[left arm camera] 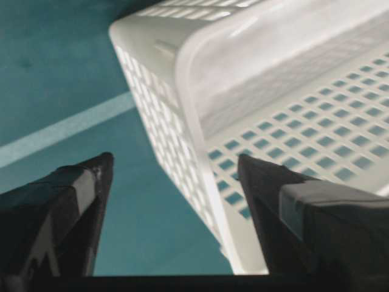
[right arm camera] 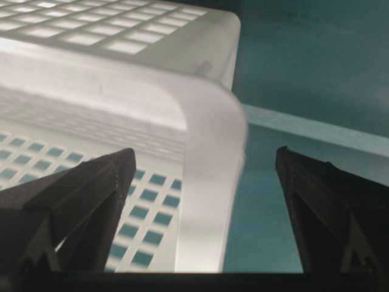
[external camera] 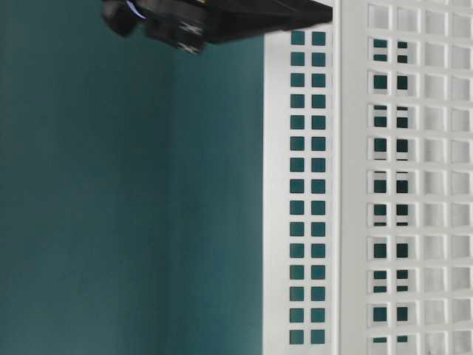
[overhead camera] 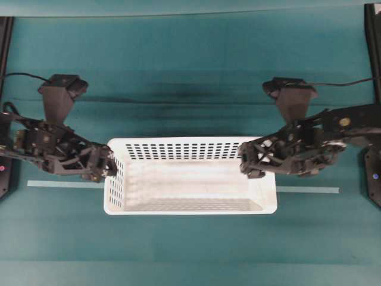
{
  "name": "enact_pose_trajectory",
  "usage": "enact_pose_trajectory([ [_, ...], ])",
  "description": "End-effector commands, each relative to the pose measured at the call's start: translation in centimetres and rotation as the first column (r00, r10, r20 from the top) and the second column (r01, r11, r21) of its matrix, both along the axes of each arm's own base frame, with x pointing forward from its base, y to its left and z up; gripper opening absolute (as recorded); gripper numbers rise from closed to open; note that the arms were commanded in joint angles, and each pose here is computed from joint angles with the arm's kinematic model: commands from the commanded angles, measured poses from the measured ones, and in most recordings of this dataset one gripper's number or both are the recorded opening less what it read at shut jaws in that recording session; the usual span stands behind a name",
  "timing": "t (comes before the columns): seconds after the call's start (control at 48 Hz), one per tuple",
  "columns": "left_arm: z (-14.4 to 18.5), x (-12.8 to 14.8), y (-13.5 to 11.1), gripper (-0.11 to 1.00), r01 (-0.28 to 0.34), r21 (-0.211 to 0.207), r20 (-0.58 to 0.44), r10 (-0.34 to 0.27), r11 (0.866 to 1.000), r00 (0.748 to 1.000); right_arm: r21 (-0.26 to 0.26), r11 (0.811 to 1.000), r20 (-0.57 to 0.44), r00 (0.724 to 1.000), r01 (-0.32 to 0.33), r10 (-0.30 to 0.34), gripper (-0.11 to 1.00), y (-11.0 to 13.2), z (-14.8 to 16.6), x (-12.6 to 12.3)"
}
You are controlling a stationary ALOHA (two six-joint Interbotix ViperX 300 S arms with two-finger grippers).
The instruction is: Lift the white basket with both hands.
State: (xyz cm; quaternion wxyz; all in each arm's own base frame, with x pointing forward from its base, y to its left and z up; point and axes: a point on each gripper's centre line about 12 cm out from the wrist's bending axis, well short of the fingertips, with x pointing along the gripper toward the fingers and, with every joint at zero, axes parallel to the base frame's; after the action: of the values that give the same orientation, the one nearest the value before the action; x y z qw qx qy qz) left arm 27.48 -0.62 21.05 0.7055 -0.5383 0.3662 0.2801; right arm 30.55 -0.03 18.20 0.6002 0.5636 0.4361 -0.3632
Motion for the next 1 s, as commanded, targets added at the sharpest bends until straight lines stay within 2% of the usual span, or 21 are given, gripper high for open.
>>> enact_pose_trajectory([
  [0.0, 1.6, -0.4, 0.0, 0.83, 0.001, 0.001, 0.045, -0.001, 1.000, 0.999, 0.001, 1.000, 0.025, 1.000, 0.010, -0.010, 0.96, -0.3, 1.5, -0.5],
  [0.125, 3.0, -1.5, 0.1, 0.83, 0.000, 0.001, 0.080, 0.000, 1.000, 0.997, -0.005, 1.000, 0.036, 0.999, 0.009, -0.009, 0.96, -0.6, 3.1, -1.4],
  [0.312, 4.9, -3.4, 0.1, 0.83, 0.005, 0.004, 0.159, -0.005, 1.000, 0.987, -0.049, 0.999, 0.110, 0.994, -0.008, 0.013, 0.96, -0.9, 5.6, -2.6],
  [0.438, 5.6, -4.8, 0.2, 0.83, 0.006, 0.004, 0.207, -0.006, 1.000, 0.978, -0.123, 0.991, 0.214, 0.974, -0.048, 0.074, 0.96, -1.1, 7.2, -2.7],
  [0.479, 5.9, -5.2, 0.2, 0.83, 0.006, 0.003, 0.227, -0.006, 1.000, 0.974, -0.161, 0.985, 0.271, 0.956, -0.066, 0.108, 0.96, -1.3, 7.7, -2.6],
  [0.583, 6.8, -6.2, 0.2, 0.83, 0.006, 0.003, 0.273, -0.007, 1.000, 0.962, -0.217, 0.973, 0.386, 0.908, -0.082, 0.163, 0.96, -1.3, 8.7, -2.5],
  [0.708, 8.1, -7.1, 0.3, 0.83, 0.032, 0.038, 0.346, -0.043, 0.999, 0.937, -0.309, 0.945, 0.487, 0.835, -0.111, 0.257, 0.95, -1.2, 9.9, -2.4],
  [0.729, 8.4, -7.2, 0.3, 0.83, 0.038, 0.047, 0.360, -0.052, 0.998, 0.931, -0.335, 0.934, 0.503, 0.815, -0.123, 0.287, 0.95, -1.1, 10.2, -2.5],
  [0.812, 9.5, -7.5, 0.2, 0.83, 0.066, 0.102, 0.425, -0.104, 0.993, 0.899, -0.403, 0.903, 0.531, 0.767, -0.145, 0.360, 0.95, -0.9, 10.9, -2.5],
  [0.979, 11.2, -7.6, 0.2, 0.83, 0.099, 0.208, 0.517, -0.195, 0.973, 0.834, -0.529, 0.831, 0.537, 0.691, -0.172, 0.484, 0.95, -0.9, 11.9, -3.0],
])
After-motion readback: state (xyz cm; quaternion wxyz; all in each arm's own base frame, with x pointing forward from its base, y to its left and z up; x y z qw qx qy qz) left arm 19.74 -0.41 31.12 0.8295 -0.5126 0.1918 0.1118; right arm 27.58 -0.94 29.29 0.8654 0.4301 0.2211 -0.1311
